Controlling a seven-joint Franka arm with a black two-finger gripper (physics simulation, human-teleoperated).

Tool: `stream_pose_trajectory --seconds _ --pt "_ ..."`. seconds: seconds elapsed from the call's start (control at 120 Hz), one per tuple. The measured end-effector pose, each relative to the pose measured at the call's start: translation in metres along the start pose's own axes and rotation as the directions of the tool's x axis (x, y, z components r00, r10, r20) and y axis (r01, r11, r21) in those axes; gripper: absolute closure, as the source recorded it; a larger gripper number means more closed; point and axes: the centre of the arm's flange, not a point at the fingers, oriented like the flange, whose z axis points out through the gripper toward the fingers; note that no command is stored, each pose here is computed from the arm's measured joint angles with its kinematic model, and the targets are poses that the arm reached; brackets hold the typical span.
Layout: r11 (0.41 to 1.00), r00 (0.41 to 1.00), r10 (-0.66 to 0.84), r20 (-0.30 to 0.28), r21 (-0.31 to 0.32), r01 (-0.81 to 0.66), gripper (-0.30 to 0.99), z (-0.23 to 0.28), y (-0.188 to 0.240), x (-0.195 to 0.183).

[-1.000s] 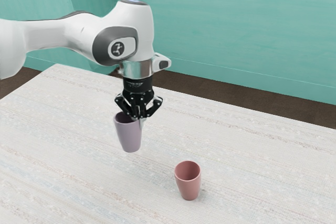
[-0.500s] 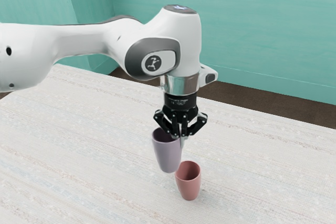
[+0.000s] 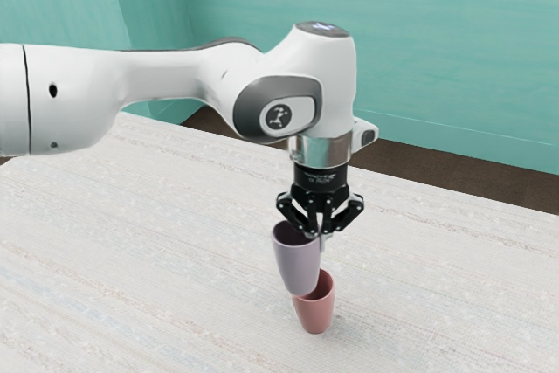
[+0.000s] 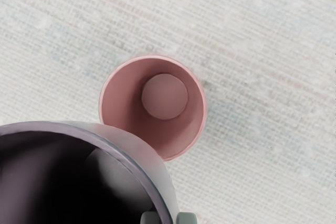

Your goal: Place the left cup onto the right cup

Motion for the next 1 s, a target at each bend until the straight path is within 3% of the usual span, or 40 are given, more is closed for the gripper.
stream_pose_trajectory --seconds 1.0 --pt "0.999 1.000 -0.008 -0.011 -0.039 0.008 0.78 0.020 0.005 0.034"
